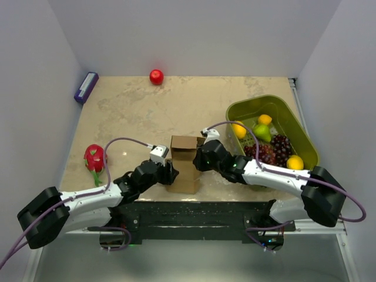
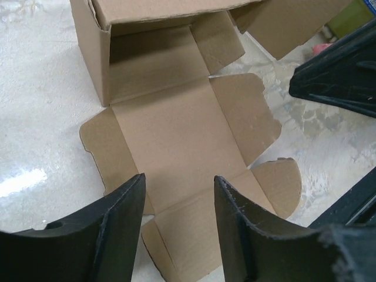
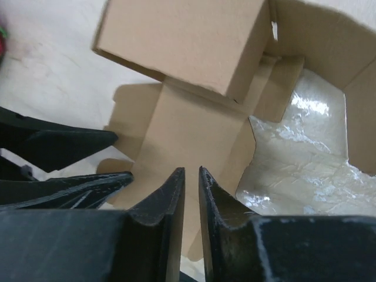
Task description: Fold the paper box
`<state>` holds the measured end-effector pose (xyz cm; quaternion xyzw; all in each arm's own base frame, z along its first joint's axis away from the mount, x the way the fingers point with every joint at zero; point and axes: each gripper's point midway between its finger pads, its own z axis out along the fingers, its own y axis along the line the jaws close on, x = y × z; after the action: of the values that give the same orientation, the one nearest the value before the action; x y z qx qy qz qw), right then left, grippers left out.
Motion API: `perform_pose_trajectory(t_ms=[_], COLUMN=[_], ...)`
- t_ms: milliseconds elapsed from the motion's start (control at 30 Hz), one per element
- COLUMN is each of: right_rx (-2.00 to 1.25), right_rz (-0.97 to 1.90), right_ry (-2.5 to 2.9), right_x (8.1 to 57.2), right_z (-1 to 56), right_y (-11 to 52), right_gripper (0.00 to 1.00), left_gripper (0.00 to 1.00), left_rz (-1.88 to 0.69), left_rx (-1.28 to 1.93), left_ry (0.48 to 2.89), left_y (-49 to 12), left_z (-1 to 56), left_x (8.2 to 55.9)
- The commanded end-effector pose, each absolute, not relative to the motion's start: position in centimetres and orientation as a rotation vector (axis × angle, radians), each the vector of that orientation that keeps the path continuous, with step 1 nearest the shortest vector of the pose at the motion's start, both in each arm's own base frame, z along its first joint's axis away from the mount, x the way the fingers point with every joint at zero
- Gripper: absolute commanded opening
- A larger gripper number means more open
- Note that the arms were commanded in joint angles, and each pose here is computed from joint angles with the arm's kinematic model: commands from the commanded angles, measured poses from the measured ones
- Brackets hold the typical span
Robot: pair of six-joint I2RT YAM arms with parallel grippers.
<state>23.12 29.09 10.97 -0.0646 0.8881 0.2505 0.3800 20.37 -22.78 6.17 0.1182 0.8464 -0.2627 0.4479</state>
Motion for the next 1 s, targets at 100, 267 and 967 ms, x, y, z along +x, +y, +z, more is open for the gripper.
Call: perform_pose_trajectory(t_ms=[100, 267, 967], right_rx=[-0.195, -0.212, -0.16], right_rz=[0.532, 0.474, 0.278], right_ry=[2.319, 2.36, 2.495], right_x=[23.4, 23.3, 22.4], right_z=[8.4, 6.4, 1.5], right_y=[29.4, 29.2, 26.5], right_gripper=[0.14, 0.13, 0.1], left_gripper=[0.51, 0.48, 0.34], left_rz=[-0.695, -0.64, -0.62], left_rx=[0.238, 0.212, 0.095], left_ry=[2.005, 2.011, 2.153], left_y=[-23.5, -22.7, -20.6], left_z=[7.1, 6.1, 0.9], left_x=[21.6, 22.2, 20.4])
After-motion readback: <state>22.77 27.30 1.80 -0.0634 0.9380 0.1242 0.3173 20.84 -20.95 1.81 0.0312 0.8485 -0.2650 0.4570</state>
